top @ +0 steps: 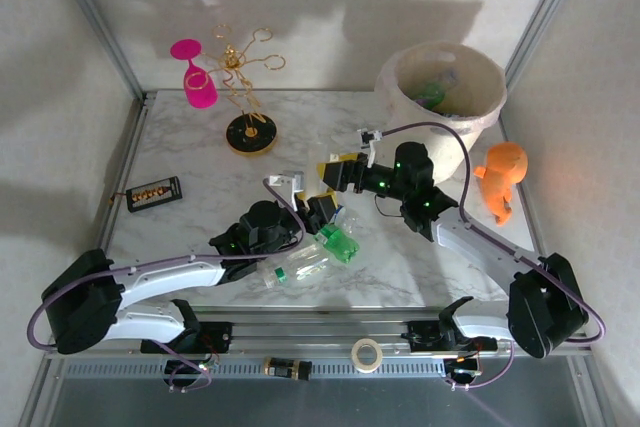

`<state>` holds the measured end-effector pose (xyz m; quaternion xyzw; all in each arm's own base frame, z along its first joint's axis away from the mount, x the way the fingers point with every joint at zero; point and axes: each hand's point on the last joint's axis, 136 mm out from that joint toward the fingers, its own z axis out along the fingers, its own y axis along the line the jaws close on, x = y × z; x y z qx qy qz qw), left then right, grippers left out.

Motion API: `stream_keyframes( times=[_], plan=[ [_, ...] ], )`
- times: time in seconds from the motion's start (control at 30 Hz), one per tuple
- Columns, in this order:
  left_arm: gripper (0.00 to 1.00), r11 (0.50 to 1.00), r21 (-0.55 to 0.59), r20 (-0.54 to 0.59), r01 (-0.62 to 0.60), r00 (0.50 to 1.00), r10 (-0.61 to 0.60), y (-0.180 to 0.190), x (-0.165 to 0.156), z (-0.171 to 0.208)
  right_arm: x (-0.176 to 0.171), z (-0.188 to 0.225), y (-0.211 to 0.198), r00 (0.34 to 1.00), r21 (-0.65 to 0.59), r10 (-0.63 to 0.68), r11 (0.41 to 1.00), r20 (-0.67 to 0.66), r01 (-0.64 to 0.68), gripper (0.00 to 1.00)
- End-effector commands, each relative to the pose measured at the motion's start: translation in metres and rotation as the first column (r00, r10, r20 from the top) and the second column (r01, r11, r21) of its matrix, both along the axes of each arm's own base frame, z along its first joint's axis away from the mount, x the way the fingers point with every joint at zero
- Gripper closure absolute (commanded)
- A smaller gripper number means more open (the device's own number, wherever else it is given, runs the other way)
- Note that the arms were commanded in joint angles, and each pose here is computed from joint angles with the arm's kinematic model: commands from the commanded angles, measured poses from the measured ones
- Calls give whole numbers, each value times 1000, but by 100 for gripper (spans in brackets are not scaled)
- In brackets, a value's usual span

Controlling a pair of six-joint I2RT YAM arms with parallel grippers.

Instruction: Put the plastic bottles in the bin

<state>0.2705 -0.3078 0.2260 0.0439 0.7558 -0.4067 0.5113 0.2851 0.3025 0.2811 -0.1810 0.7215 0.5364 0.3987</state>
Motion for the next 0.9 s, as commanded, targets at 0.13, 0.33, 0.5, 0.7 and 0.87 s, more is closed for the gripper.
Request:
stream_keyframes(
  times=[0.13, 0.33, 0.5, 0.7, 0.87],
  plan=[
    [66, 998, 50, 39, 45, 998, -47, -19, -9, 10, -2, 6, 2, 1000, 19, -13, 1000, 17, 12, 31],
    [48, 999, 43, 39, 17, 999, -18, -17, -6, 11, 3, 4, -4, 998, 4, -59, 998, 25, 59, 49],
    [26, 999, 46, 49, -19, 999, 17, -11, -3, 16, 10, 9, -9, 993, -20, -107, 994, 47, 108, 50],
    [9, 993, 2, 65, -121, 991, 121, 12, 2, 23, 23, 30, -29, 967, -94, -209, 970, 147, 224, 52],
    [0, 981, -24, 65, -194, 979, 195, 32, 4, 23, 28, 63, -54, 938, -114, -235, 956, 253, 270, 51]
  ],
)
